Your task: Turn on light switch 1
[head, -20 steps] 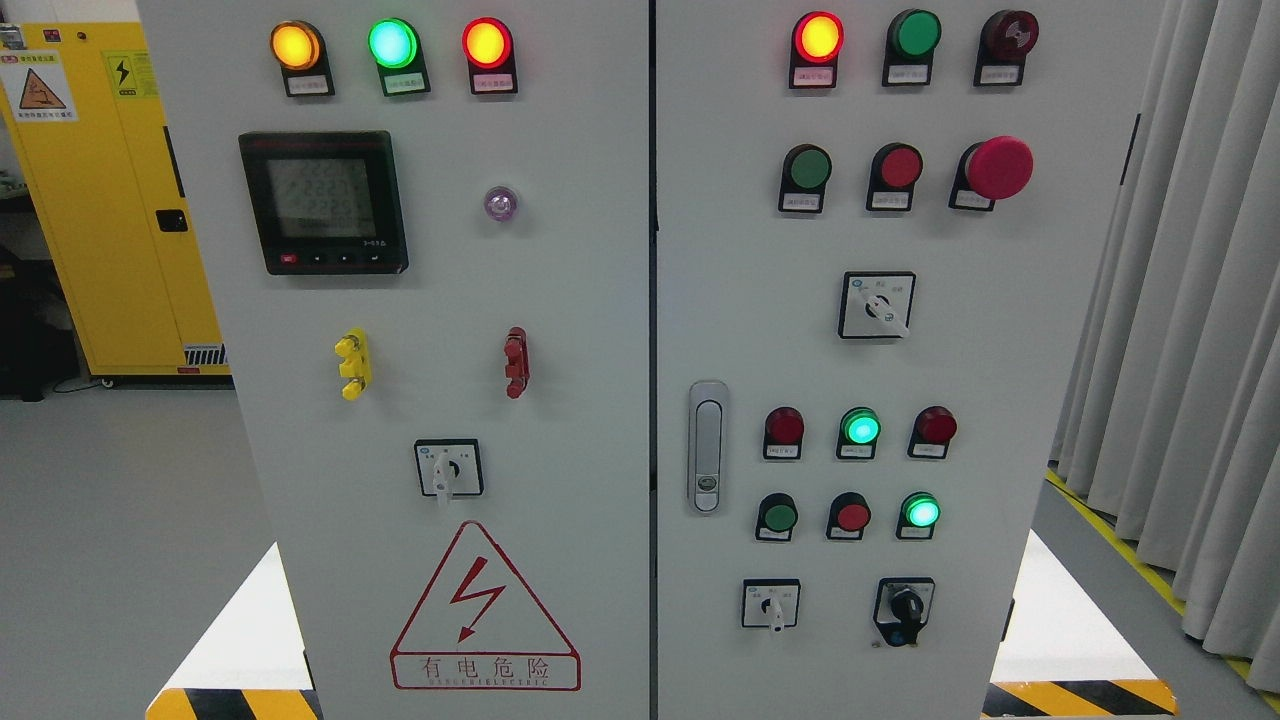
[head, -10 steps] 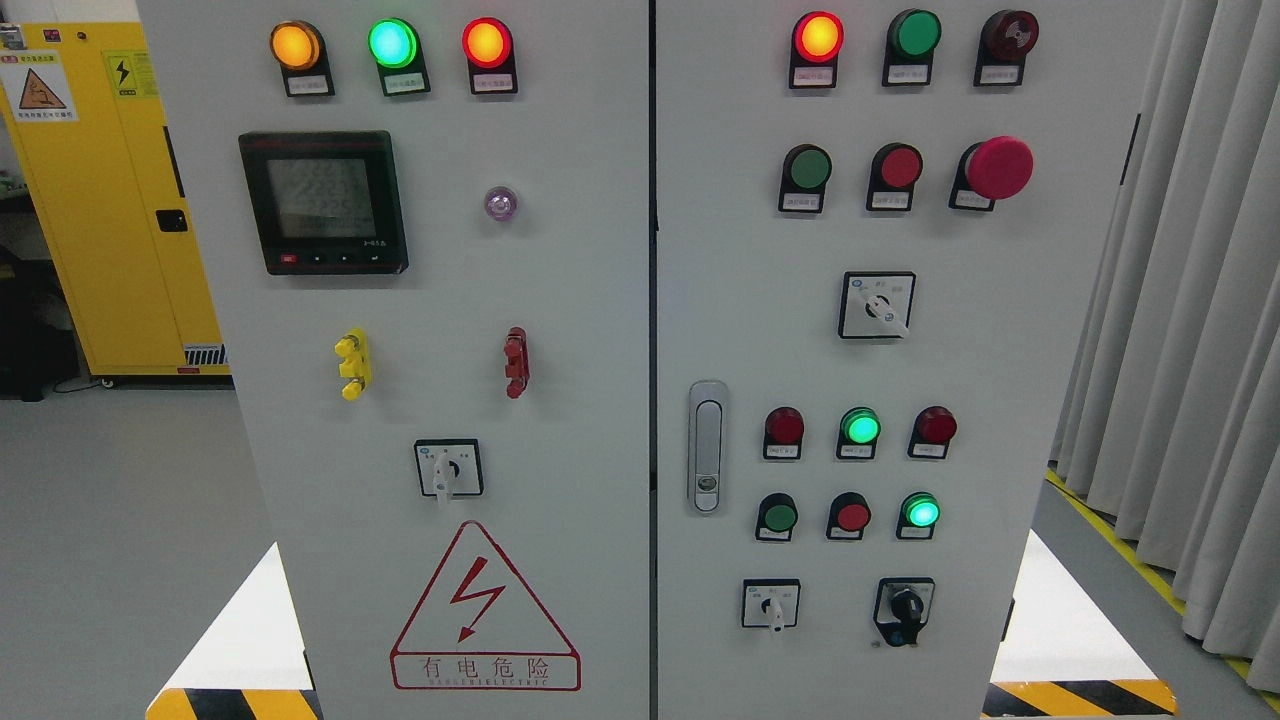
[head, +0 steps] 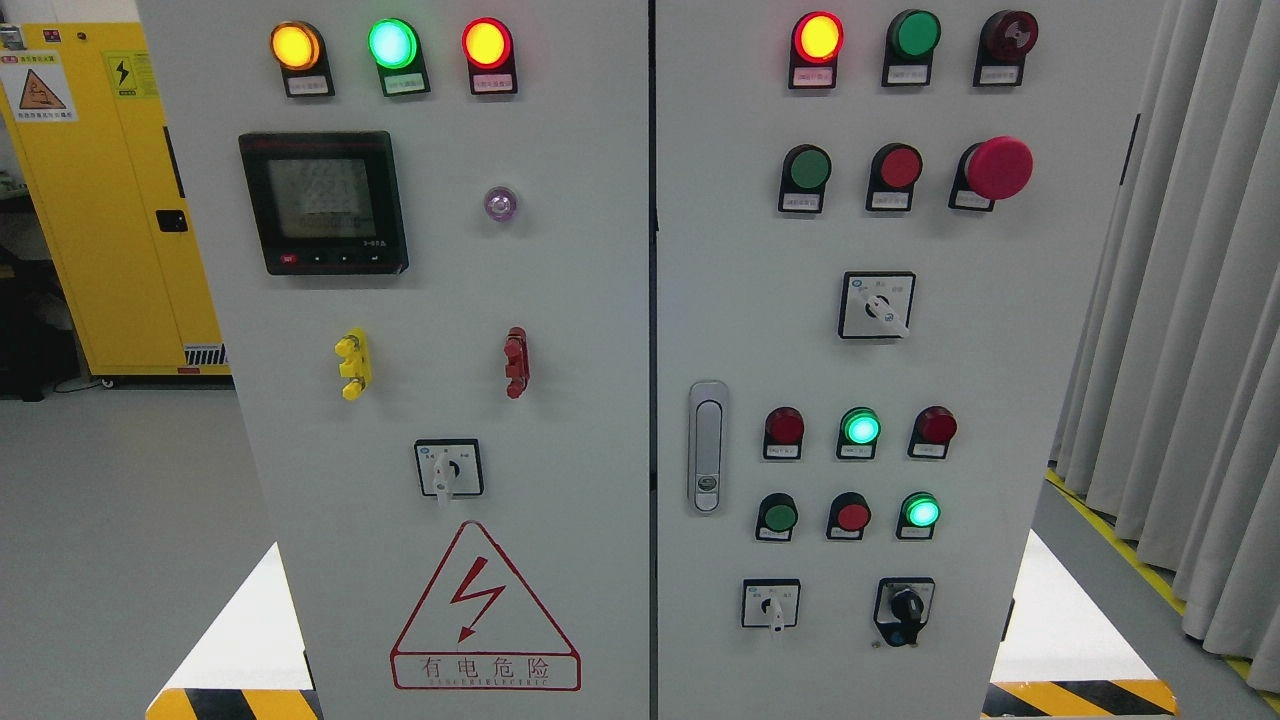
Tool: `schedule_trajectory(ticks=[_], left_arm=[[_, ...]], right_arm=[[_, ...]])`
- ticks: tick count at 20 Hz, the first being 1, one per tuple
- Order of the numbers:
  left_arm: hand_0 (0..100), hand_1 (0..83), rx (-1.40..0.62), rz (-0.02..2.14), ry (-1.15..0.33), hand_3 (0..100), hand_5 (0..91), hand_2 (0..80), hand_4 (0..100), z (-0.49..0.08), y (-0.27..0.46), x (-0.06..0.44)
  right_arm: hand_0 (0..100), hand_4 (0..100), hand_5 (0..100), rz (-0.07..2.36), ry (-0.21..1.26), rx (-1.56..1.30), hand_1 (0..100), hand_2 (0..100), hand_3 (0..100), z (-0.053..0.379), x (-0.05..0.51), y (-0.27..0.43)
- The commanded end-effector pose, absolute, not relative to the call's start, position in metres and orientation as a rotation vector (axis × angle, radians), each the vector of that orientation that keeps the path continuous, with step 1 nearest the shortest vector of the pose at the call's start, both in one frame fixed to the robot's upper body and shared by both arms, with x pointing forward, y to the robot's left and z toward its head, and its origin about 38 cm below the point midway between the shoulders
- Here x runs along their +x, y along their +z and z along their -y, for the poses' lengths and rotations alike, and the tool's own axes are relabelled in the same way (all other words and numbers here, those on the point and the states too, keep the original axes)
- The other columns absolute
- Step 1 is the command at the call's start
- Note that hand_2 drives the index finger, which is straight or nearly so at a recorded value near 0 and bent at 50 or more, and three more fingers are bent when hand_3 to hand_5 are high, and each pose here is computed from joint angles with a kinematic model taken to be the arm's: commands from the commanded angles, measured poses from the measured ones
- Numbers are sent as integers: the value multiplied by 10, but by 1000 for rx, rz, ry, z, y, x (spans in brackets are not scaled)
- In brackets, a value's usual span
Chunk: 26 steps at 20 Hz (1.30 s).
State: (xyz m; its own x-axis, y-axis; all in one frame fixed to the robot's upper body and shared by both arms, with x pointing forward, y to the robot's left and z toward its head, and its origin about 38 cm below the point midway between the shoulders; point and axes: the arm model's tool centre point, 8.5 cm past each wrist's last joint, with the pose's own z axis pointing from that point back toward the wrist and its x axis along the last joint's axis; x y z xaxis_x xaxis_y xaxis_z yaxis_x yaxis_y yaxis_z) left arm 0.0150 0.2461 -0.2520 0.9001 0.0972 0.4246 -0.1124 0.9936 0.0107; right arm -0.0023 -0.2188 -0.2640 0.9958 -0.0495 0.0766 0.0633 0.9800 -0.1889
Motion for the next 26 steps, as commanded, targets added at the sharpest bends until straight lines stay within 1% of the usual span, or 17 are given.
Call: schedule_trajectory(ticks=[1,2,3,4,5,7,8,10,11,13,14,15,16,17,18,23,26], left_arm=[[276,243,119,934,133,245,0,4,290,-291,-177,144],[288,307,127,999,127,286,80,57,362,-296,-162,161],[289,331,132,1059,117,296,104,73,381,-298,-147,176],[288,344,134,1124,112,302,134,111,400,-299,-130,191],[285,369,135,1178,101,322,202,135,432,-301,-115,202],[276,385,140,1281,78,351,245,146,471,-304,-84,220],[260,404,141,1325,69,421,362,229,524,-304,-69,227],[248,416,139,1406,64,448,409,258,567,-300,-41,236],[238,449,138,1444,65,498,480,293,622,-298,-27,240],[228,467,142,1519,65,530,522,320,652,-296,-2,249],[206,506,150,1556,74,604,575,371,716,-296,10,252],[171,533,154,1591,76,620,607,386,731,-295,23,255],[171,533,156,1621,77,620,607,386,731,-294,34,258],[145,566,150,1640,70,644,646,401,760,-293,43,260],[120,591,146,1664,65,691,731,437,811,-291,53,263],[98,598,137,1773,69,766,792,486,860,-282,97,286],[95,597,131,1801,72,769,796,490,866,-274,121,290]], right_arm=[[0,0,0,72,-57,-192,500,40,0,219,-2,-264],[0,0,0,72,-57,-193,500,40,0,219,-2,-264],[0,0,0,72,-57,-192,500,40,0,219,-2,-264],[0,0,0,72,-57,-192,500,40,0,219,-2,-264],[0,0,0,72,-57,-192,500,40,0,219,-2,-264],[0,0,0,72,-57,-192,500,40,0,219,-2,-264],[0,0,0,72,-57,-192,500,40,0,219,-2,-264],[0,0,0,72,-57,-192,500,40,0,219,-2,-264],[0,0,0,72,-57,-192,500,40,0,219,-2,-264],[0,0,0,72,-57,-192,500,40,0,219,-2,-264],[0,0,0,72,-57,-192,500,40,0,219,-2,-264],[0,0,0,72,-57,-192,500,40,0,219,-2,-264],[0,0,0,72,-57,-192,500,40,0,219,-2,-264],[0,0,0,72,-57,-192,500,40,0,219,-2,-264],[0,0,0,72,-57,-192,500,40,0,219,-2,-264],[0,0,0,72,-57,-192,500,40,0,219,-2,-264],[0,0,0,72,-57,-192,500,40,0,219,-2,-264]])
